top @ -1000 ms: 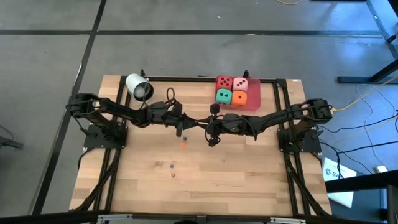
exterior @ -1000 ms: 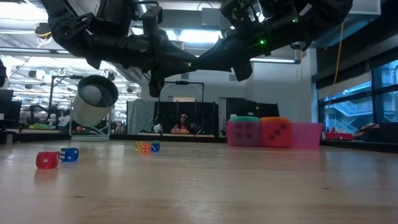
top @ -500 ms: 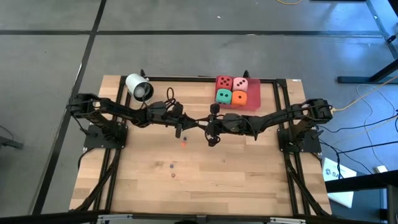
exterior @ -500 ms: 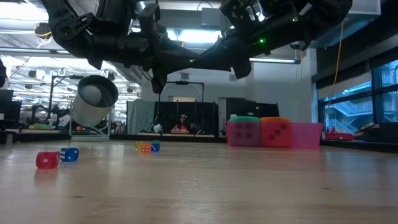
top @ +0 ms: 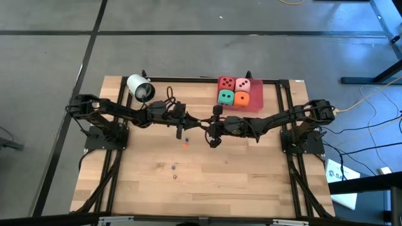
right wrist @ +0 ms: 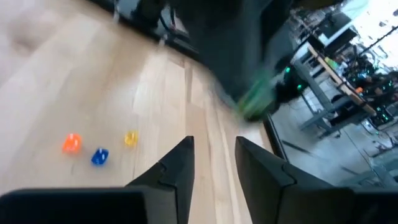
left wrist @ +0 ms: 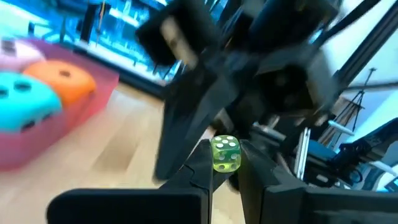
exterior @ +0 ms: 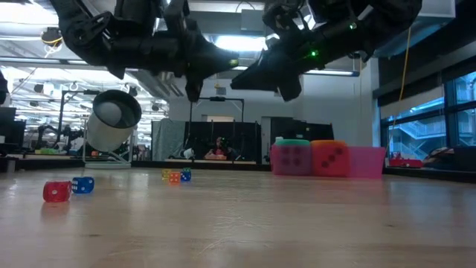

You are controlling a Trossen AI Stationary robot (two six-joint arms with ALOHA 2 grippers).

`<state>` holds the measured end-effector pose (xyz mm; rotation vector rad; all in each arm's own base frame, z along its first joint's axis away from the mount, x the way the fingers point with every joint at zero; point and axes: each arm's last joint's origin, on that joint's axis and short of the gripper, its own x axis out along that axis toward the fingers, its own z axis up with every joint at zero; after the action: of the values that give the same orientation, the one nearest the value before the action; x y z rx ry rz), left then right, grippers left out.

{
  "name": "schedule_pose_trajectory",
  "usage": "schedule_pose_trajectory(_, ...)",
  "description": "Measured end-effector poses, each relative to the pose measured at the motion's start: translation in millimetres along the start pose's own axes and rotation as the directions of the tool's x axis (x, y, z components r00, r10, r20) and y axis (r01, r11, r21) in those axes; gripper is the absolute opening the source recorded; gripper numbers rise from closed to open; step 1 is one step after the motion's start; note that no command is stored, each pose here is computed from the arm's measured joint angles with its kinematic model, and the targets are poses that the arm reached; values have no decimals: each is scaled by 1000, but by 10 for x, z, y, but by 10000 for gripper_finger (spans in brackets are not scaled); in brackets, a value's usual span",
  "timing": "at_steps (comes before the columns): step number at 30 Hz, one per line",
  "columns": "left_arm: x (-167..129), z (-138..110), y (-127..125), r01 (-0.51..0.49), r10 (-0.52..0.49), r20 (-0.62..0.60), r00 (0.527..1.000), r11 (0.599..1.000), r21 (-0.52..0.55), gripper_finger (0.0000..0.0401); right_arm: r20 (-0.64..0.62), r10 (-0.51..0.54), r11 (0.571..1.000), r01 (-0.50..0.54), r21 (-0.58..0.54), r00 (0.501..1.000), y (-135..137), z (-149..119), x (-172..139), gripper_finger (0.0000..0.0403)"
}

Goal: Pick & Place Dice
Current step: Put the small light green dice into the red bin

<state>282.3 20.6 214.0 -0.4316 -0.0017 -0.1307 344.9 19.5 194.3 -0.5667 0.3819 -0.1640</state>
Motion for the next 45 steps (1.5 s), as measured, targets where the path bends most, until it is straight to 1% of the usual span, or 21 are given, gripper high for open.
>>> schedule_pose_trajectory(3,-14,13,-12,7,-7,-4,1000,1000,25,29,1,-12,1000,12,5,1000,-6,8,-3,125)
schedule_pose_trajectory(6,-26,32,-32,35,-35,-6,999,998,49,29,2,-14,1000,14,20,1000,-9,22,-18,145)
schedule_pose_trajectory(8,-25,22,-30,37,-36,-16,999,998,53,29,18,-26,999,25,41,1000,-39,64,-51,163)
schedule_pose_trajectory(11,-26,0,-19,30,-27,-37,999,996,79,29,-3,-50,997,50,59,999,-123,120,-158,195)
schedule_pose_trajectory(15,-26,-6,-16,30,-24,-43,999,989,142,29,-70,-67,992,73,98,995,-241,164,-347,237)
schedule_pose_trajectory(18,15,13,-12,15,1,-77,997,979,202,29,-100,-44,989,58,140,994,-309,180,-496,257)
schedule_pose_trajectory(22,139,130,-20,-38,86,-148,985,953,301,29,-62,-41,974,54,219,997,-357,137,-691,267)
schedule_pose_trajectory(24,199,199,-37,-32,109,-200,974,936,352,29,-51,-47,963,59,264,998,-366,63,-807,266)
schedule_pose_trajectory(26,247,284,-65,-19,118,-219,968,914,405,29,-3,-62,942,60,331,998,-377,0,-912,264)
schedule_pose_trajectory(28,282,361,-91,-11,121,-217,969,894,448,29,63,-64,917,34,397,996,-373,-79,-1014,260)
schedule_pose_trajectory(30,304,413,-100,-32,157,-213,964,867,497,29,138,-64,889,-6,459,988,-358,-161,-1110,257)
schedule_pose_trajectory(34,345,498,-93,-101,255,-172,952,788,608,29,314,-68,813,-129,567,947,-347,-325,-1243,251)
schedule_pose_trajectory(36,375,523,-81,-121,289,-153,945,744,657,29,373,-75,774,-182,607,925,-336,-422,-1275,249)
schedule_pose_trajectory(38,427,559,-60,-126,304,-140,942,712,691,29,417,-89,731,-225,644,905,-338,-518,-1304,248)
schedule_pose_trajectory(40,492,585,-24,-125,310,-135,941,691,712,29,445,-93,692,-264,672,891,-344,-610,-1328,247)
schedule_pose_trajectory(45,721,590,81,-105,325,-144,935,639,762,29,481,-82,617,-335,712,873,-401,-732,-1344,246)
